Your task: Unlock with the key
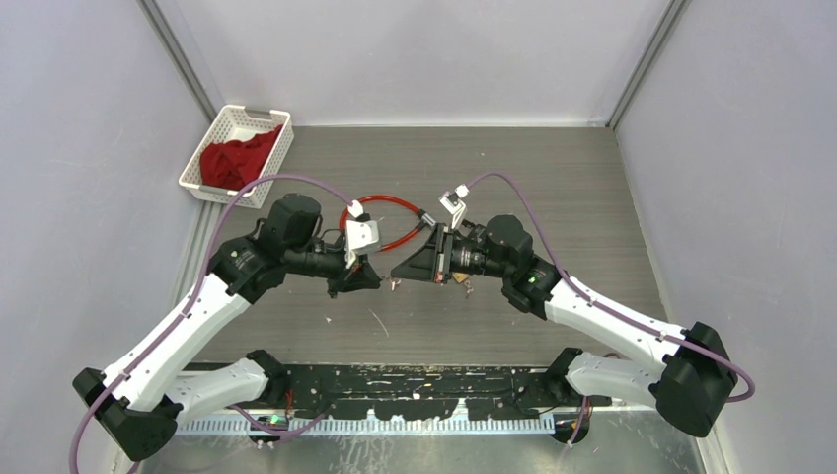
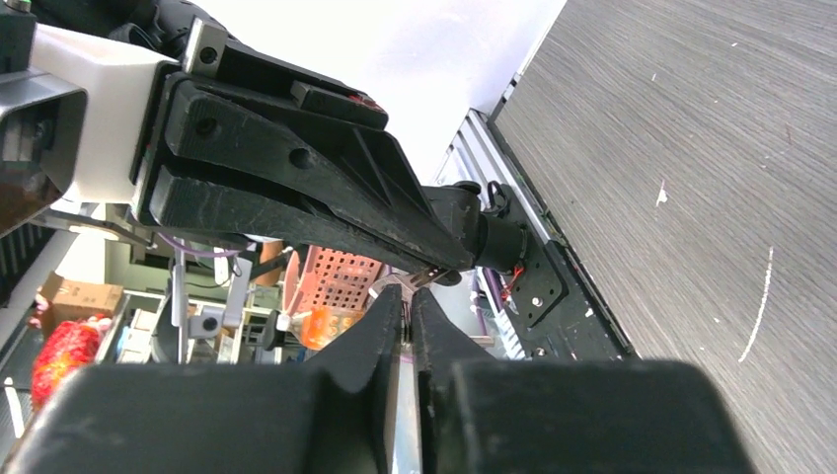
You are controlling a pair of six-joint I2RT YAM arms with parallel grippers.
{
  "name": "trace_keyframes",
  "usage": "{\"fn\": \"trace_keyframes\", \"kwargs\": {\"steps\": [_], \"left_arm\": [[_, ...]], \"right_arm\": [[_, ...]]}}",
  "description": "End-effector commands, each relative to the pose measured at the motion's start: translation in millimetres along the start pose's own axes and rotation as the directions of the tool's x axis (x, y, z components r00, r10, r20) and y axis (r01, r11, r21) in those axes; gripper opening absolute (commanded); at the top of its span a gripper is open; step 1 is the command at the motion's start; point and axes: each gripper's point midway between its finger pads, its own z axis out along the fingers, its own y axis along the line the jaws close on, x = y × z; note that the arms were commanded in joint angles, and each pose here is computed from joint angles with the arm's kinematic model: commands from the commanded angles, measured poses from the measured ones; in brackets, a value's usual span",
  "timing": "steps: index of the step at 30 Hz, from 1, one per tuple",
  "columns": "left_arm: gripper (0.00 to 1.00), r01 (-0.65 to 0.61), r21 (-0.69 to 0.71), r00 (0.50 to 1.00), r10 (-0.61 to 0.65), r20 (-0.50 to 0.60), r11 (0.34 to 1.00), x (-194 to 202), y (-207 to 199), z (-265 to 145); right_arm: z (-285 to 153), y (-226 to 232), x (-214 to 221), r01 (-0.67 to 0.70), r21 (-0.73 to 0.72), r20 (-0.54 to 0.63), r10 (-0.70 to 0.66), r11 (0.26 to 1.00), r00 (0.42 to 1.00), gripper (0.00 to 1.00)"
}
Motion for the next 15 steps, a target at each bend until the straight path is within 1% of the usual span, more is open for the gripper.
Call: {"fn": "trace_keyframes", "kwargs": {"steps": [1, 5, 8, 11, 15], "left_arm": [[0.00, -0.063, -0.040, 0.996, 0.065, 0.060, 0.997, -28, 2, -15], [0.00, 0.002, 0.009, 0.999, -0.003, 0.040, 1.000, -27, -5, -12], [0.00, 0.114, 0.087, 0.994, -0.113, -0.013, 0.990, -25, -17, -10], [0.00, 0.200, 0.182, 0.979, -0.190, -0.071, 0.963, -27, -32, -11], [0.00, 0.256, 0.225, 0.962, -0.226, -0.151, 0.940, -21, -41, -14]], "right_arm": [[-5, 11, 5, 0.060, -0.026, -0.024, -0.061, 0.998, 0.998, 0.19], [-5, 10, 7, 0.061, -0.028, -0.038, -0.062, 0.998, 0.997, 0.30], [-6, 12, 8, 0.070, -0.035, -0.048, -0.071, 0.997, 0.996, 0.41], [-9, 13, 8, 0.090, -0.028, -0.055, -0.091, 0.996, 0.994, 0.51], [-19, 22, -1, 0.136, -0.020, -0.041, -0.137, 0.990, 0.990, 0.61]]}}
